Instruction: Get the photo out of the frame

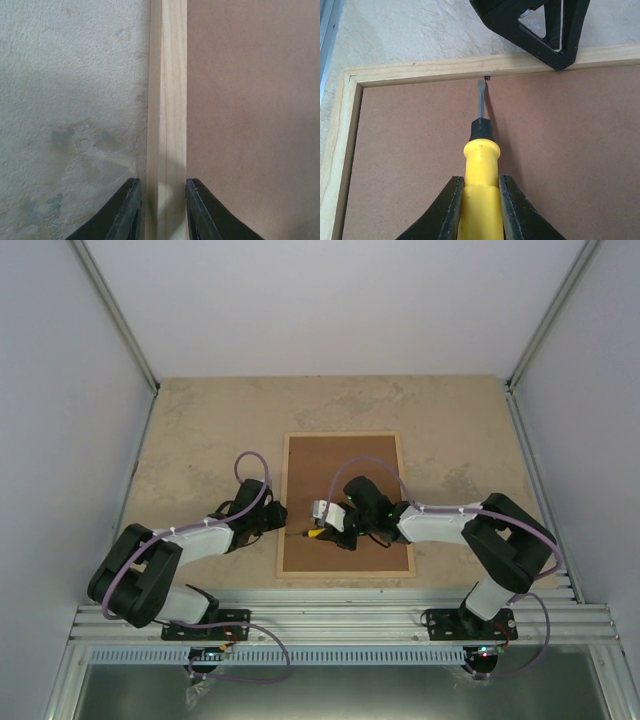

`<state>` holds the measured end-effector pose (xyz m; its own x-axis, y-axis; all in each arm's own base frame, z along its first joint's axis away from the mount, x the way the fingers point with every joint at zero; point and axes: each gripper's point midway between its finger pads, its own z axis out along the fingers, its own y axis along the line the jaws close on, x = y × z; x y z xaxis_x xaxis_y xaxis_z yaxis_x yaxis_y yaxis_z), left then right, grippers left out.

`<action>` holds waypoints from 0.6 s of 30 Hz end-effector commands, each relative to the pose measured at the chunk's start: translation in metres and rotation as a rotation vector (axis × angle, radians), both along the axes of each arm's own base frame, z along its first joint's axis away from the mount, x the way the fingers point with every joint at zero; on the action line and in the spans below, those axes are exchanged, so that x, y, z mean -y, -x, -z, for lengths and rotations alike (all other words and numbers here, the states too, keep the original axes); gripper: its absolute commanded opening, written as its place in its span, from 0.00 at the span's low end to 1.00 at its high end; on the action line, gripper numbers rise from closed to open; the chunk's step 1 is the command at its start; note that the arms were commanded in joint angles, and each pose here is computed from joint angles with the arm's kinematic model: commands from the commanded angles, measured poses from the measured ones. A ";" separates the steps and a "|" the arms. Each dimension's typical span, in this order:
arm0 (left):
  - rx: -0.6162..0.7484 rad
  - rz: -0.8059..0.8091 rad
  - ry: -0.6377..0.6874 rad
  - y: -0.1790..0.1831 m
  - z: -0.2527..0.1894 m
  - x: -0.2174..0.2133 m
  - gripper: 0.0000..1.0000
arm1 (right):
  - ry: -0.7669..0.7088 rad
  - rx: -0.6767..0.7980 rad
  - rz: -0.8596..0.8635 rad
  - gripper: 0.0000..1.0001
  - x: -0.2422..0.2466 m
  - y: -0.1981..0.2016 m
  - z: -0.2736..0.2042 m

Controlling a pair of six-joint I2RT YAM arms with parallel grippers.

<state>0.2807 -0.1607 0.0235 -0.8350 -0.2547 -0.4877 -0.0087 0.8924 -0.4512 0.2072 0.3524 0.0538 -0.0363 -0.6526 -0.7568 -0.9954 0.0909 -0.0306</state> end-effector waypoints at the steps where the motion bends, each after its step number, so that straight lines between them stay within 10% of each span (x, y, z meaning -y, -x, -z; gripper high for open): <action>1: 0.000 -0.026 -0.013 0.001 0.002 -0.006 0.28 | 0.018 0.003 0.028 0.01 0.008 0.001 -0.002; 18: -0.004 -0.013 0.022 0.004 0.002 -0.002 0.28 | 0.034 -0.029 0.035 0.01 0.003 -0.003 0.009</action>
